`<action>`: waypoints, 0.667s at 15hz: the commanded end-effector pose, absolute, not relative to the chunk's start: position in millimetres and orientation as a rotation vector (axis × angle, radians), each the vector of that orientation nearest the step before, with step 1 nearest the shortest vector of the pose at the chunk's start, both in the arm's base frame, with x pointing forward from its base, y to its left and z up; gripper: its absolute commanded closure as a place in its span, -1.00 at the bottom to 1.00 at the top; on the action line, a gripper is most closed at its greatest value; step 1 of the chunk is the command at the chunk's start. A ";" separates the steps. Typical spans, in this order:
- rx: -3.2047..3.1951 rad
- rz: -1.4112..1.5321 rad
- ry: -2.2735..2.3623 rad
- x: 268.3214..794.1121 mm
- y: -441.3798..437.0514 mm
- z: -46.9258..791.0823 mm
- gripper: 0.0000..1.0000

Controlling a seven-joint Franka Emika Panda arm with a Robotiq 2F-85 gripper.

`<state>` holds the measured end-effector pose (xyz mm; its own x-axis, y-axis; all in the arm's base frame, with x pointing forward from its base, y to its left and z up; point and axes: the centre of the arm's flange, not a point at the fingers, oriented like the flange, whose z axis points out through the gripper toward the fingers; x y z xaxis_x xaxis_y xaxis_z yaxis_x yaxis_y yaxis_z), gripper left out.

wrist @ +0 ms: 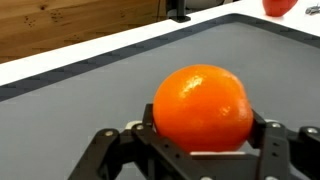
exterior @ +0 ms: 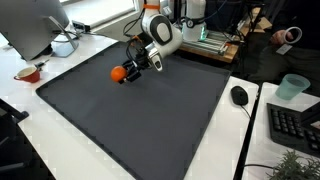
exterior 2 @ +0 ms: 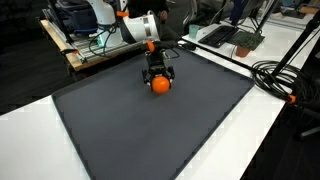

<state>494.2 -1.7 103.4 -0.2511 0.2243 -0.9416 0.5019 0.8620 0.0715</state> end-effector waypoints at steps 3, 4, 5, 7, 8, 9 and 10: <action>0.524 -0.299 1.853 488.8 -8.7 103.9 -0.12; 0.523 -0.302 1.855 489.0 -8.8 102.0 -0.12; 0.524 -0.305 1.863 489.3 -9.2 99.8 -0.12; 0.521 -0.310 1.877 489.5 -10.1 95.0 -0.12; 0.522 -0.313 1.884 489.3 -10.4 92.5 -0.12; 0.522 -0.315 1.894 489.0 -10.9 89.4 -0.12; 0.522 -0.317 1.898 488.6 -11.3 87.3 -0.12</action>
